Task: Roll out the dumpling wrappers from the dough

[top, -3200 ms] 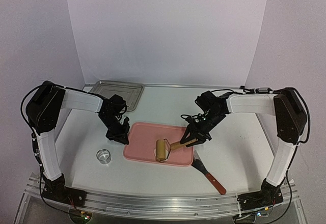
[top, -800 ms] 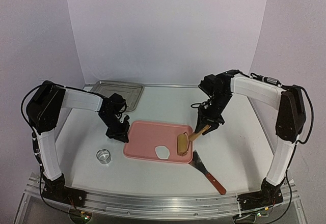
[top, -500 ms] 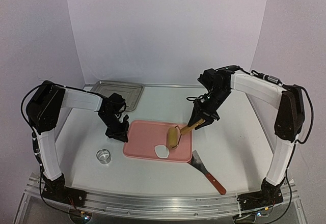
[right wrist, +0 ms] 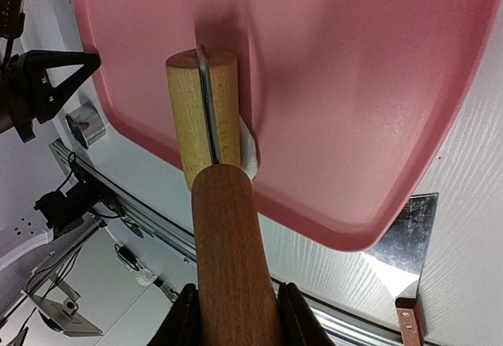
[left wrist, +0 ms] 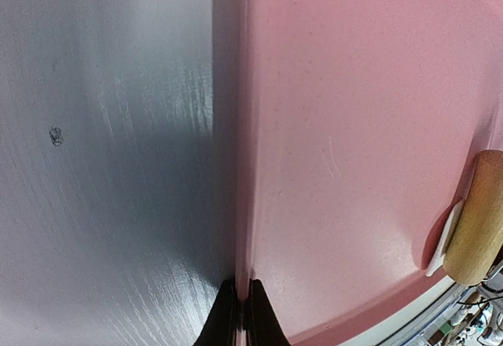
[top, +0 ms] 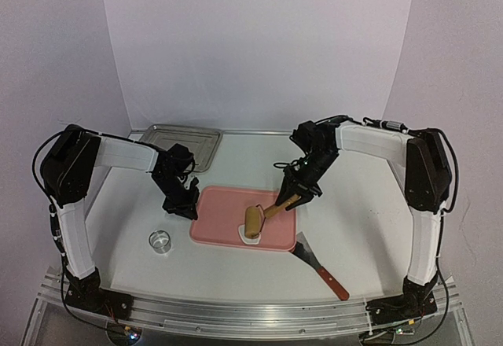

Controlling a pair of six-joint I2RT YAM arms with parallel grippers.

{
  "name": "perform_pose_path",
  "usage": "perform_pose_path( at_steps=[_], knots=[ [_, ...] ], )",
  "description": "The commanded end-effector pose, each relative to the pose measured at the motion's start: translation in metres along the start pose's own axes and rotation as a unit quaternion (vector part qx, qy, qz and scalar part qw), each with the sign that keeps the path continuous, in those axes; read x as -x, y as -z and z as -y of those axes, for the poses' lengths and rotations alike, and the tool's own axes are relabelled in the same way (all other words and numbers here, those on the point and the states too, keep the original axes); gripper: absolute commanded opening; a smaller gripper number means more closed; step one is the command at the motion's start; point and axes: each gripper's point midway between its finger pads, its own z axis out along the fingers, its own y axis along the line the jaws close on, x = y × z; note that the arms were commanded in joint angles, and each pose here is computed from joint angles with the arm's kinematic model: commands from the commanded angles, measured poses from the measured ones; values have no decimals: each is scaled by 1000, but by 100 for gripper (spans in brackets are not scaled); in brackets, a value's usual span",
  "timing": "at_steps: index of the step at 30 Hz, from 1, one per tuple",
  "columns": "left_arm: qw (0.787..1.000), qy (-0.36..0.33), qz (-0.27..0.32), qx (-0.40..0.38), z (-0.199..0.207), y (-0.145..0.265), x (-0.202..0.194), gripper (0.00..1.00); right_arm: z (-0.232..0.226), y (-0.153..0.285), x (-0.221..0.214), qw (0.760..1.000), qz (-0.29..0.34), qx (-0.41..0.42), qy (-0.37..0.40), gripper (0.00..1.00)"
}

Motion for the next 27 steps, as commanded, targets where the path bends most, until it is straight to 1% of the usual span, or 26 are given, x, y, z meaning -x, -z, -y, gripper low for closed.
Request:
perform_pose_path(
  at_steps=[1, 5, 9, 11, 14, 19, 21, 24, 27],
  knots=[
    [1000, -2, 21, -15, 12, 10, 16, 0, 58, -3, -21, 991, -12, -131, -36, 0],
    [1000, -1, 21, -15, 11, 10, 15, 0, 77, -12, -26, 985, -26, -167, -34, 0],
    [1000, -4, 20, -10, 9, 11, 13, 0, 85, -43, -22, 979, -49, -196, -28, 0],
    [1000, -3, 22, -4, 8, 13, 12, 0, 88, -49, -20, 978, -49, -200, -30, 0],
    [1000, 0, 23, -1, 6, 14, 11, 0, 96, -41, -22, 975, -42, -214, -31, 0],
    [1000, 8, 24, -5, 6, 11, 11, 0, 125, -9, -40, 971, -42, -229, -50, 0],
    [1000, 9, 25, -7, 7, 11, 12, 0, 131, -9, -46, 969, -51, -236, -48, 0],
    [1000, 8, 25, -7, 7, 11, 12, 0, 127, -29, -43, 970, -67, -230, -45, 0],
    [1000, 7, 25, -4, 6, 12, 11, 0, 108, -49, -30, 972, -67, -224, -31, 0]
  ],
)
